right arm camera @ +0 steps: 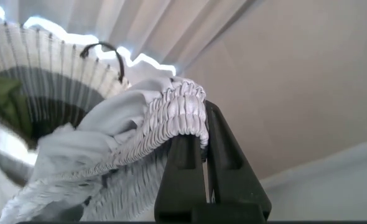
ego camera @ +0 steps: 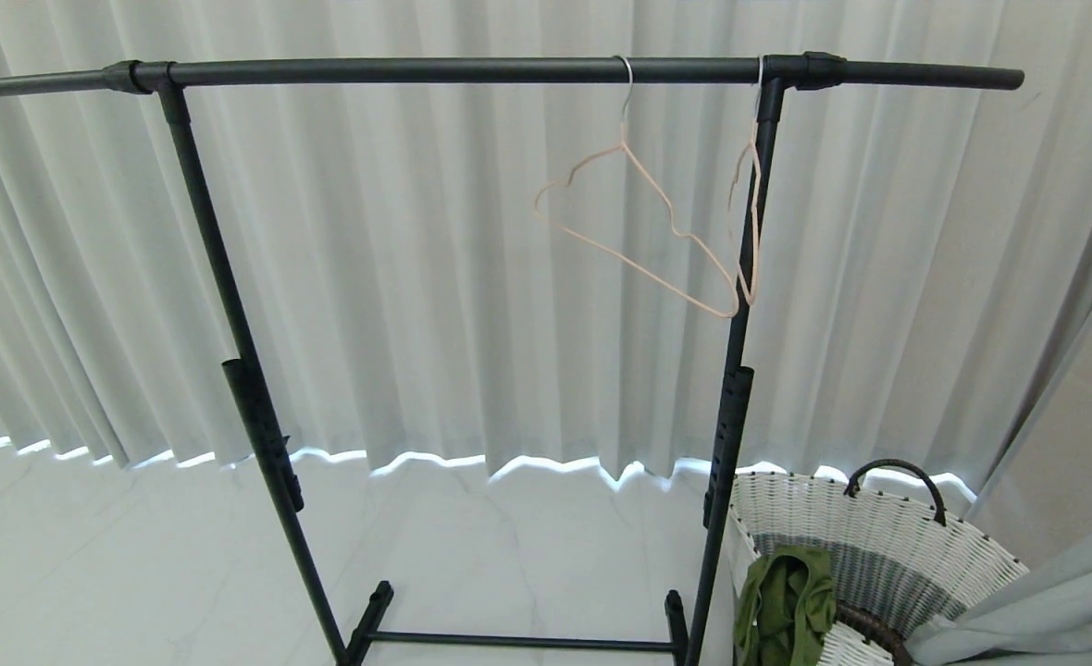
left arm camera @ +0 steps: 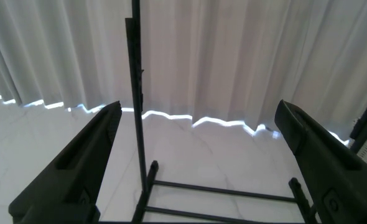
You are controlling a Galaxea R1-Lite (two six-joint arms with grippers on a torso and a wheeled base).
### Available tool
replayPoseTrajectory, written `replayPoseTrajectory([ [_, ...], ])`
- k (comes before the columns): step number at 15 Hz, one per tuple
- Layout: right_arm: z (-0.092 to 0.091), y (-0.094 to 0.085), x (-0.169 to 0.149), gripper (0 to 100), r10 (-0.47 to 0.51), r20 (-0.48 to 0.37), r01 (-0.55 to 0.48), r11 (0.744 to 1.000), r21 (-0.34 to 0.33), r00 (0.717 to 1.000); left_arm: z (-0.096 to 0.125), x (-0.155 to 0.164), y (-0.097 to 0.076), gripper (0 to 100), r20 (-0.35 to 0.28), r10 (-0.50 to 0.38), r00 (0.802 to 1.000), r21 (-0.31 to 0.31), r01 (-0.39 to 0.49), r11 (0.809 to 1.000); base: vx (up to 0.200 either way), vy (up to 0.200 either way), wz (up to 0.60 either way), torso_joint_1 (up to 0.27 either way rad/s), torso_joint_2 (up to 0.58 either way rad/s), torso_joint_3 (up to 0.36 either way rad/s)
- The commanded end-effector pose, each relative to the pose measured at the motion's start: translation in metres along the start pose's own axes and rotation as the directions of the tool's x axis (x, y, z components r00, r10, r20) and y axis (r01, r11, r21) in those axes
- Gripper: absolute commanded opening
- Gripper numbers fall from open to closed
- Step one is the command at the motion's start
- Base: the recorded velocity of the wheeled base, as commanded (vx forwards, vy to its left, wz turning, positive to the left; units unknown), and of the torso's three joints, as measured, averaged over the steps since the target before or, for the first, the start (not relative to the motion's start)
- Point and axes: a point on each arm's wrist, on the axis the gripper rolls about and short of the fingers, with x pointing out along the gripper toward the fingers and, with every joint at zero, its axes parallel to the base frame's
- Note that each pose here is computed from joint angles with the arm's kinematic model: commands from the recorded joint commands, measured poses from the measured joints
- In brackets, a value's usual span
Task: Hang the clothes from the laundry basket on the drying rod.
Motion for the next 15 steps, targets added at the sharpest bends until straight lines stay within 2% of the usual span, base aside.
replayPoseTrajectory([
  [1,-0.0001,0.0001,0.0004,0,0.001,-0.001,-0.001,1.000,-0.001,1.000,0.0000,0.0000,0.0000,100,0.000,0.000,1.000,-0.001,0.000,1.000,-0.200,0.000,0.00,-0.002,0.01,0.002],
  [2,-0.0001,0.0001,0.0004,0,0.001,-0.001,-0.001,1.000,-0.001,1.000,0.0000,0.0000,0.0000,100,0.000,0.000,1.000,-0.001,0.000,1.000,-0.200,0.000,0.00,0.017,0.00,0.002],
  [7,-0.0012,0.0006,-0.0007,0,0.001,0.001,-0.001,1.000,-0.002,1.000,0.0000,0.0000,0.0000,100,0.000,0.000,1.000,0.003,0.000,1.000,0.000,0.000,0.00,0.000,0.00,0.000],
  [14,-0.0015,0.0008,-0.0018,0,0.001,0.004,-0.001,1.000,-0.002,1.000,0.0000,0.0000,0.0000,100,0.000,0.002,1.000,0.003,-0.002,1.000,0.000,0.200,0.00,0.004,0.00,0.001],
  [15,-0.0015,0.0008,-0.0018,0,0.002,0.005,-0.002,1.000,-0.002,1.000,0.0000,0.0000,0.0000,100,0.000,0.002,1.000,0.003,-0.002,1.000,0.000,0.000,0.00,0.000,0.00,0.000],
])
